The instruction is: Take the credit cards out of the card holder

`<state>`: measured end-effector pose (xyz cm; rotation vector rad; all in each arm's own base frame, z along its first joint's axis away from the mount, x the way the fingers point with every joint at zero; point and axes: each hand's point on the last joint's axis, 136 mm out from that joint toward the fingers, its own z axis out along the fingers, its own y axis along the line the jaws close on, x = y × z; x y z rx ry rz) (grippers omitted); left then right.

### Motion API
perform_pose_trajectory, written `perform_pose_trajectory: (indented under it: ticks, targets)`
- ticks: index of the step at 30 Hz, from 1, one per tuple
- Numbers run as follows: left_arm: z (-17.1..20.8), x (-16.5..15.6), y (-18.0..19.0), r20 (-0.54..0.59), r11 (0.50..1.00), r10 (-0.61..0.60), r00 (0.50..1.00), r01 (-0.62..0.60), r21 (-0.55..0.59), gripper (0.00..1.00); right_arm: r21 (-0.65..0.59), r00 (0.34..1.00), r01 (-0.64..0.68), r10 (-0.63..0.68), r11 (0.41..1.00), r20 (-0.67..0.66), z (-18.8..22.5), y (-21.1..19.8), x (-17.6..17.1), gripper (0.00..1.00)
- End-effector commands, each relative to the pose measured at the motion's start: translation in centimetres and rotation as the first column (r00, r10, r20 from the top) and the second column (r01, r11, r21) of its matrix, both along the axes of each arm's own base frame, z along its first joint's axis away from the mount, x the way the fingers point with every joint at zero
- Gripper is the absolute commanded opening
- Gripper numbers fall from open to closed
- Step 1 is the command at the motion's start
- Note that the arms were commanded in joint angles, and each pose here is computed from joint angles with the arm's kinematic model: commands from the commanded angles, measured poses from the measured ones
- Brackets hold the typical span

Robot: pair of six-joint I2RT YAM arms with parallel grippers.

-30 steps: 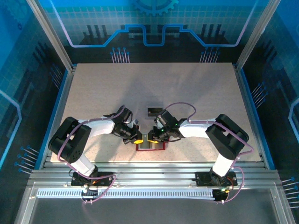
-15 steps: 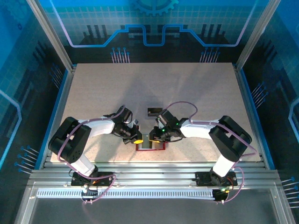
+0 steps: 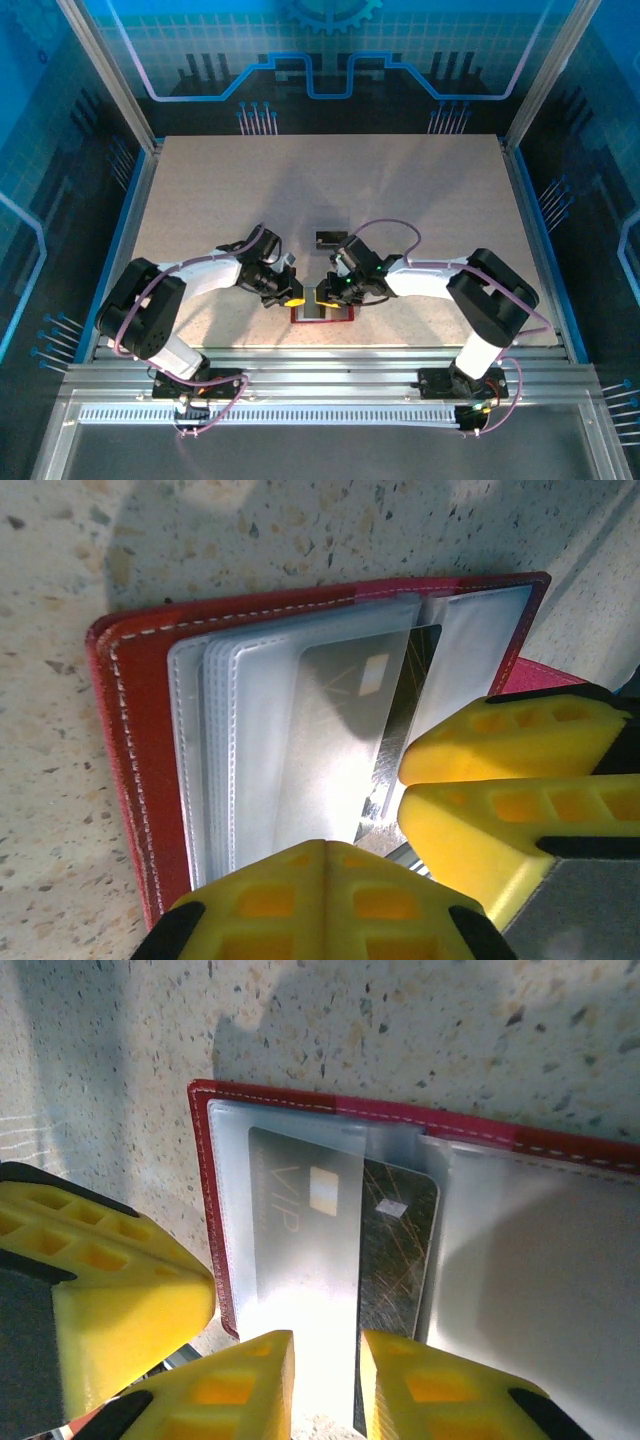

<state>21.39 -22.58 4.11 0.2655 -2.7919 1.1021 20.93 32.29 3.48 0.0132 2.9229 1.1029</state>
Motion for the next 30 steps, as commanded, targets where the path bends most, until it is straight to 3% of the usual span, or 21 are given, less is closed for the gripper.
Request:
perform_pose_trajectory:
  ticks: [1, 12, 30]
  targets:
    - [-1.3, -1.3, 0.5, -0.035, 0.999, -0.029, 0.999, 0.03, 0.04, 0.02, -0.009, 0.999, -0.016, 0.015, 1.0, -0.041, -1.1, 0.1, -1.0, 0.24]
    - [-2.7, -1.6, 1.6, -0.044, 0.991, -0.047, 0.998, 0.052, 0.121, 0.02, -0.05, 0.999, -0.013, 0.011, 0.999, -0.034, -1.6, -0.3, -0.8, 0.24]
    - [-2.4, -1.3, 1.4, -0.037, 0.994, -0.037, 0.999, 0.041, 0.105, 0.02, -0.051, 1.0, -0.01, 0.01, 0.999, 0.001, -0.7, -0.3, 0.0, 0.24]
